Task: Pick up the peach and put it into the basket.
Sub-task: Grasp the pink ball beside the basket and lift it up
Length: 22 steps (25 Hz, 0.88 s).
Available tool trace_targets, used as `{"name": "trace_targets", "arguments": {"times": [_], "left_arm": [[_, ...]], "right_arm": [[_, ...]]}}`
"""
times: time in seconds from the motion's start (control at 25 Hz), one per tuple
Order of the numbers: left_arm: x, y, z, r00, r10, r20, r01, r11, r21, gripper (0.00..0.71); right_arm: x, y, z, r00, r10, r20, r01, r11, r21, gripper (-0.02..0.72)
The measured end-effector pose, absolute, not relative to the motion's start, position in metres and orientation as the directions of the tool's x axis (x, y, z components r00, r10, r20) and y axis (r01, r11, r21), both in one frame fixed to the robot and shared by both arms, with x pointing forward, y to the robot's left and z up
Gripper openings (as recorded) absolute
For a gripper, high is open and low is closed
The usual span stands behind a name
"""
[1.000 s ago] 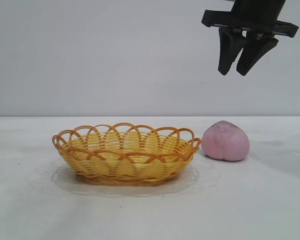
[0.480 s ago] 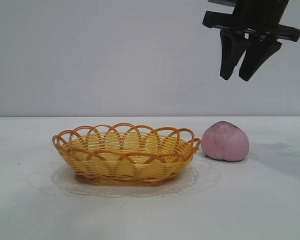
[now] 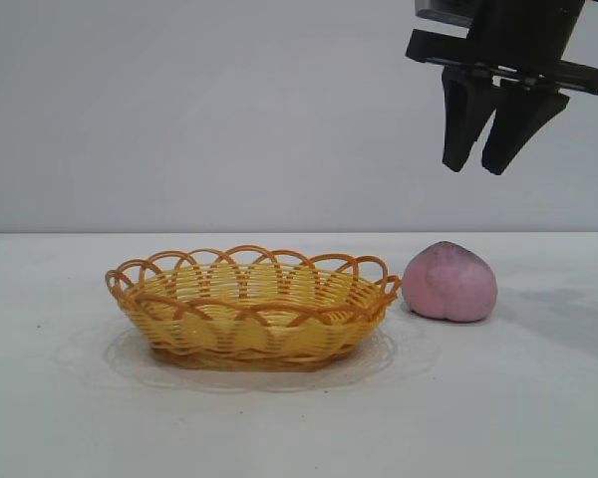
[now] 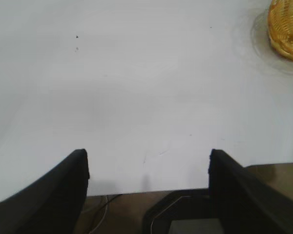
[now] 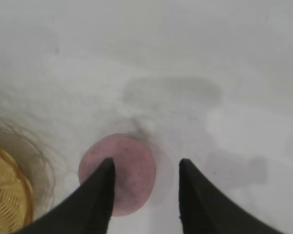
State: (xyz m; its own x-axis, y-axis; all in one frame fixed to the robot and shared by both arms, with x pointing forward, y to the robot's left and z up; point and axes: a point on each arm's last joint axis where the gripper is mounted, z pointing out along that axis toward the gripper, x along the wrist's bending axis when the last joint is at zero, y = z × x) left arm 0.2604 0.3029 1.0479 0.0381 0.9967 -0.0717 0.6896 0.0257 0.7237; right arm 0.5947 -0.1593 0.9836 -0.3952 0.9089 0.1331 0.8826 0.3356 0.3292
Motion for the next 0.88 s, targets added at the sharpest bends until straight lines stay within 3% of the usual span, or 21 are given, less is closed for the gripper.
{"name": "trace_targets", "arguments": {"times": [0.16,0.88], "left_arm": [[0.248,0.302,1.045,0.055,0.992,-0.111,0.684,0.044,0.728,0.458],[0.246,0.308,1.045,0.063,0.997,-0.038,0.588,-0.006,0.809,0.458]], "right_arm": [[0.592,-0.159,0.972,-0.399,0.904,0.151,0.899,0.354,0.259,0.258],[0.597,-0.144,0.917,-0.403,0.867,0.294,0.915,0.372,0.157,0.258]]}}
